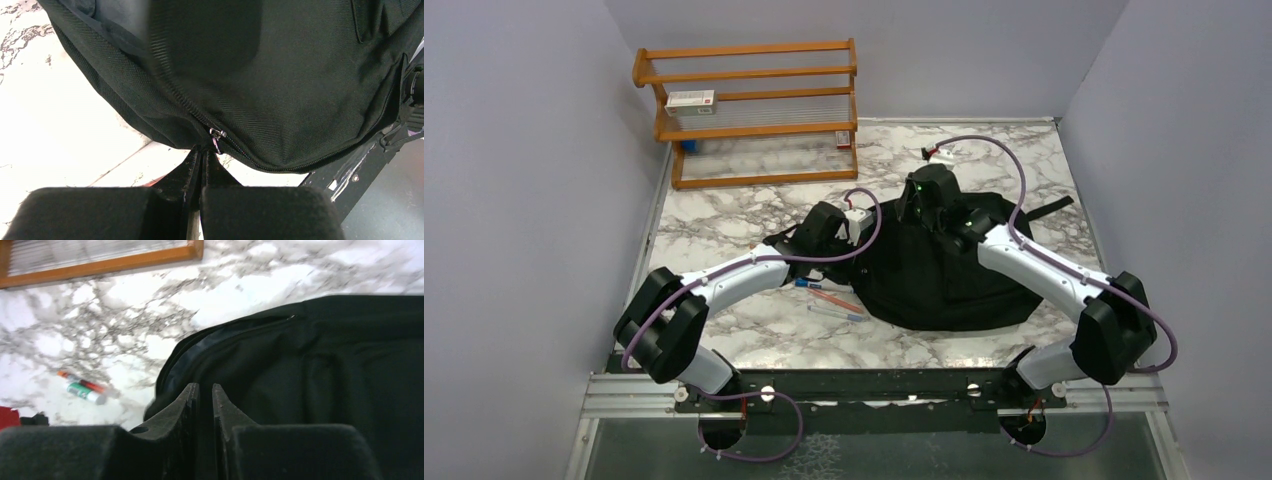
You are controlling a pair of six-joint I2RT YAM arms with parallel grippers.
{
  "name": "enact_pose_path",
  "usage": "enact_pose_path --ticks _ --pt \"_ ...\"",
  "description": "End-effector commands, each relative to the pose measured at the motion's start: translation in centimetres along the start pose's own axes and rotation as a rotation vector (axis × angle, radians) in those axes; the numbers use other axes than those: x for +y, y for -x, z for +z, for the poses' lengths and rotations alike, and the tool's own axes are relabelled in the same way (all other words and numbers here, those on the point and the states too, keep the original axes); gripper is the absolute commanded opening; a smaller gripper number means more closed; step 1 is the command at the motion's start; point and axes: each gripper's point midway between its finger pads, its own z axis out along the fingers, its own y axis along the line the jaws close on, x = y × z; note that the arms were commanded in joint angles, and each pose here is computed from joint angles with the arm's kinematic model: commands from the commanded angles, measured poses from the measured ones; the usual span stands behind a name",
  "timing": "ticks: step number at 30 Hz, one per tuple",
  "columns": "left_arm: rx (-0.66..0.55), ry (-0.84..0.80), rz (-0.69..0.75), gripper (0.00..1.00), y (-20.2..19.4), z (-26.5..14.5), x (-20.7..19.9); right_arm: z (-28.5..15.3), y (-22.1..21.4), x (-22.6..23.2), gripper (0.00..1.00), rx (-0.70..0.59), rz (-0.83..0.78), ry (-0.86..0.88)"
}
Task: Pack the student bag
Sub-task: Zip the student bag at the center of the board.
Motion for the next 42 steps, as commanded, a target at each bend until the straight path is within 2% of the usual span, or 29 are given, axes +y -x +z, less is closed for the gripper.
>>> enact_pose_path --ticks 1,4,6,14,18,23,28,33,35,38,42 --pt "-0.044 -0.028 0.033 0.00 1.5 -0.7 -0.7 -0.4 3.7 -2.2 0.27 -0.108 -0.127 -0.156" --pt "-0.052 -0.037 0.045 0.00 1.7 -1.0 -1.0 -1.0 3.3 -4.3 0.38 -0.098 -0.172 -0.250" --pt "-0.054 -0.040 0.050 0.00 1.8 -1.1 -1.1 -1.6 2.5 -4.1 0.41 -0.082 -0.209 -0.196" --pt "-0.078 -0.059 0.076 0.00 3.5 -1.6 -1.9 -7.5 -5.2 1.3 0.50 0.110 -0.326 0.387" --pt "-0.101 -0.075 0.083 0.00 4.9 -2.1 -2.5 -9.9 -7.9 2.1 0.54 0.110 -0.317 0.558" --pt "-0.107 -0.086 0.100 0.00 6.1 -2.6 -3.2 -11.2 -11.3 3.8 0.59 0.224 -0.336 0.748" --pt "-0.094 -0.086 0.124 0.00 7.1 -3.3 -3.6 -10.8 -11.9 5.2 0.63 0.239 -0.331 0.841" --pt "-0.084 -0.110 0.146 0.00 7.8 -3.8 -4.4 -8.9 -12.0 4.9 0.64 0.217 -0.346 0.795" --pt "-0.084 -0.121 0.149 0.00 8.0 -4.0 -4.7 -8.3 -12.2 4.9 0.61 0.209 -0.341 0.791" --pt "-0.081 -0.153 0.160 0.00 7.9 -4.2 -5.2 -7.7 -12.3 4.9 0.41 0.194 -0.326 0.784" --pt "-0.074 -0.159 0.157 0.00 7.5 -4.3 -5.3 -7.4 -12.6 4.2 0.19 0.191 -0.311 0.748"
